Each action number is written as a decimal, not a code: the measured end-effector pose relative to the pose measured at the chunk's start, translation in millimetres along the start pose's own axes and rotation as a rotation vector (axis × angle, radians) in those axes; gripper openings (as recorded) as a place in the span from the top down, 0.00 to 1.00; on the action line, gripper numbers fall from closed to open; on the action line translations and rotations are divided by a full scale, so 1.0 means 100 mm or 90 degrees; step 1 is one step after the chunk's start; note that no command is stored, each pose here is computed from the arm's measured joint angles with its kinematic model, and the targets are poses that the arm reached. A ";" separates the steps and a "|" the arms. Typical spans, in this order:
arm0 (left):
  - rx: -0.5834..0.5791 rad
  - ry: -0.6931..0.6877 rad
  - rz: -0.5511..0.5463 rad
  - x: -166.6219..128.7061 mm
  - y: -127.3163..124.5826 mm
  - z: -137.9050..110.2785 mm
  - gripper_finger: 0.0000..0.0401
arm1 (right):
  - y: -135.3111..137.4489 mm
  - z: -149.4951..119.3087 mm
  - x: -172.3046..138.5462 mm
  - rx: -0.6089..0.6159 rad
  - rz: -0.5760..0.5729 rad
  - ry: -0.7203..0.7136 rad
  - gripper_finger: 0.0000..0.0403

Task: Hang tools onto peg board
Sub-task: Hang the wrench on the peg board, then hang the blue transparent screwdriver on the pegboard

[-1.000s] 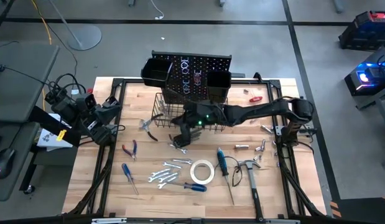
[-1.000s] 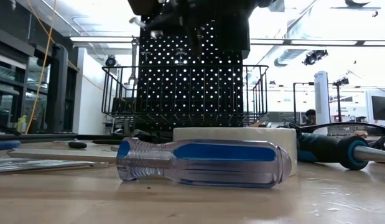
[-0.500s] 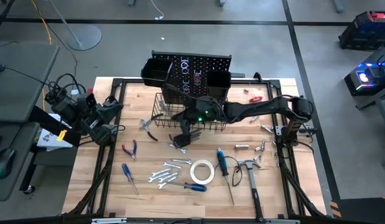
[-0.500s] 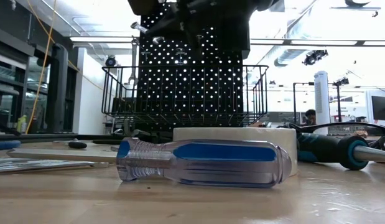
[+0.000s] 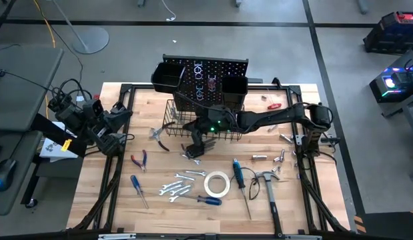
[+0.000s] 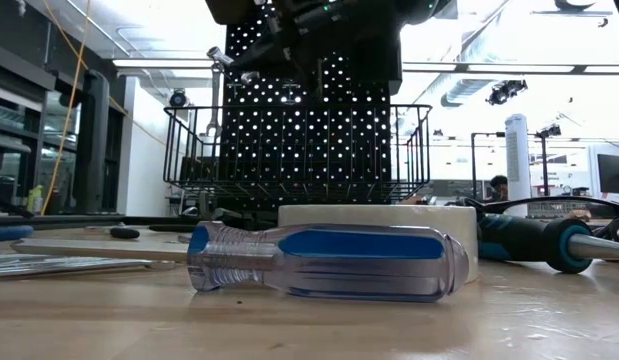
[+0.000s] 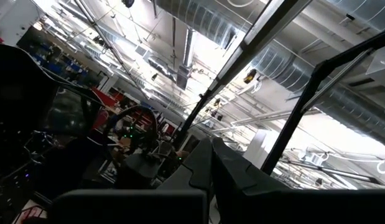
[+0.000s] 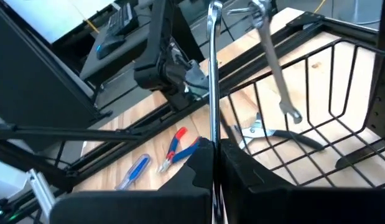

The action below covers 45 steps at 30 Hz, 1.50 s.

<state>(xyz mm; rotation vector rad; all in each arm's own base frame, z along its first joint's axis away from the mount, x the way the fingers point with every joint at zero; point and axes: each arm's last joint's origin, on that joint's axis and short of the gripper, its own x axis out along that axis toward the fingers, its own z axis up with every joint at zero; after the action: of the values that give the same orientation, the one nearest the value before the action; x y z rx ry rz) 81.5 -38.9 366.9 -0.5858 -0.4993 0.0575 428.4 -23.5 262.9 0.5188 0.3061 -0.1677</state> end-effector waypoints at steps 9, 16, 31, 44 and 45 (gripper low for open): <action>-0.001 0.001 0.000 0.00 0.00 0.00 1.00 | -0.04 0.00 0.04 0.011 -0.015 -0.015 1.00; 0.003 0.000 0.002 0.00 0.00 0.00 1.00 | -0.14 0.04 0.04 0.015 -0.054 -0.029 1.00; 0.004 -0.002 0.017 0.00 0.01 0.00 1.00 | -0.19 -0.04 0.01 -0.027 -0.077 0.047 0.68; 0.037 0.119 0.045 -0.02 0.06 -0.25 1.00 | -0.07 0.06 -0.49 -0.056 -0.054 0.199 0.48; 0.037 0.154 0.055 -0.02 0.08 -0.32 1.00 | -0.04 0.08 -0.55 -0.062 -0.048 0.200 0.48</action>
<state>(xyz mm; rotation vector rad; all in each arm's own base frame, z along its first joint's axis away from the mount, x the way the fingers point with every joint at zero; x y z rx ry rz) 95.2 -49.2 338.4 -0.5480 -0.2370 0.0816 377.9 -27.3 285.8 0.4369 0.6378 -0.1441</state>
